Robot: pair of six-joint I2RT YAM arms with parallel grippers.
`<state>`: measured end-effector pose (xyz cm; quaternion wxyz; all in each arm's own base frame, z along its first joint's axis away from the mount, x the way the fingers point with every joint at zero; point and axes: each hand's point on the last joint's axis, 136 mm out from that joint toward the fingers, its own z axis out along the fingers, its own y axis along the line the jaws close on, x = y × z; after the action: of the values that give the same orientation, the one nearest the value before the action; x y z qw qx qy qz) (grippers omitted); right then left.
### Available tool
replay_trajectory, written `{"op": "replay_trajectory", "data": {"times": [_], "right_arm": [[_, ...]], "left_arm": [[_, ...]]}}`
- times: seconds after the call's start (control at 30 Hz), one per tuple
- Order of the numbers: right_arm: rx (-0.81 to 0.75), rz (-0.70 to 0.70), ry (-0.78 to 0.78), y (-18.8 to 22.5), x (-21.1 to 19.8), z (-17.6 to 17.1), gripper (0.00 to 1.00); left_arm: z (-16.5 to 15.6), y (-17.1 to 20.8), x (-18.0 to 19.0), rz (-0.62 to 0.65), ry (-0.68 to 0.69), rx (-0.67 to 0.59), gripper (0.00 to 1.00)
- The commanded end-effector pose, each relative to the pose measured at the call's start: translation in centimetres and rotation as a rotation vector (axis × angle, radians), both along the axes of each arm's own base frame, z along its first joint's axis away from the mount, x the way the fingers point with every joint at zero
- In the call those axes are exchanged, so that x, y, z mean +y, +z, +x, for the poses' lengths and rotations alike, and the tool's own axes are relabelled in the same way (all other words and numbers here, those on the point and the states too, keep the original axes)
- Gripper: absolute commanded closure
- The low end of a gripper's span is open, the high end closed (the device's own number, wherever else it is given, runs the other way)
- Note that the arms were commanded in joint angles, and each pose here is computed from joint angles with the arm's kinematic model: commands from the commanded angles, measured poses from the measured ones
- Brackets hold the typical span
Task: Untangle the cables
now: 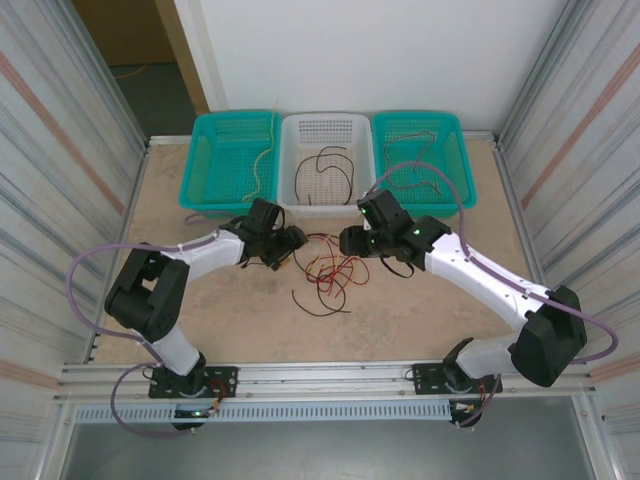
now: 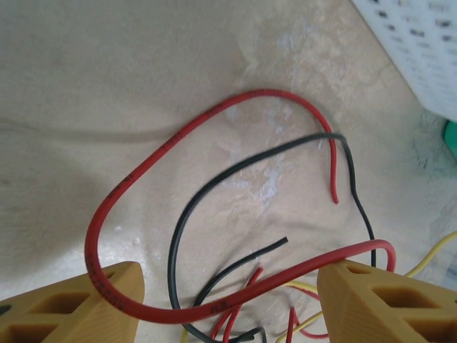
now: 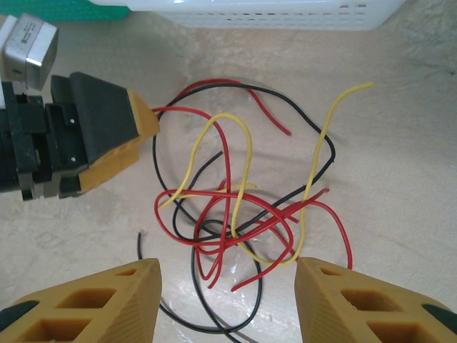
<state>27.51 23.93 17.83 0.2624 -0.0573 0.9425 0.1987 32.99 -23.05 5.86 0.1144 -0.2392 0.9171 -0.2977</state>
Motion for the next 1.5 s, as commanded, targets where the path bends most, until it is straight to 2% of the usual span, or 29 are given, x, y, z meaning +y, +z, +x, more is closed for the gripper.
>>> {"op": "replay_trajectory", "data": {"times": [0.0, 0.3, 0.47, 0.6, 0.77, 0.83, 1.1, 1.27, 1.47], "right_arm": [[-0.022, 0.028, -0.003, 1.5, 0.6, 0.1, 0.48], [-0.012, 0.029, 0.008, 1.3, 1.1, 0.3, 0.48], [-0.010, 0.026, 0.016, 1.1, 1.5, 0.2, 0.46], [-0.003, 0.019, 0.015, 0.8, 1.5, 0.3, 0.45], [-0.005, 0.015, 0.014, 0.7, 1.4, 0.3, 0.45], [-0.006, 0.013, 0.013, 0.7, 1.3, 0.3, 0.45], [-0.015, 0.008, 0.002, 0.9, 1.2, 0.6, 0.46], [-0.017, 0.005, 0.002, 1.1, 1.1, 0.6, 0.46], [-0.027, 0.002, -0.005, 1.5, 0.6, 0.3, 0.45]], "left_arm": [[1.5, 1.0, 1.0, 0.006, 0.050, -0.029, 0.34], [2.2, 1.0, 2.5, 0.034, 0.088, -0.038, 0.30], [3.0, 2.7, 1.9, 0.032, 0.063, -0.093, 0.29], [3.0, 3.9, 1.9, 0.126, -0.028, -0.149, 0.31], [2.3, 3.3, 3.9, 0.302, -0.121, -0.153, 0.33], [1.8, 3.1, 4.5, 0.332, -0.145, -0.143, 0.34], [0.0, 2.0, 4.0, 0.229, -0.133, -0.101, 0.33], [0.9, 1.6, 3.0, 0.176, -0.127, -0.097, 0.34], [2.3, 1.0, 2.4, 0.171, -0.123, -0.099, 0.42]]}}
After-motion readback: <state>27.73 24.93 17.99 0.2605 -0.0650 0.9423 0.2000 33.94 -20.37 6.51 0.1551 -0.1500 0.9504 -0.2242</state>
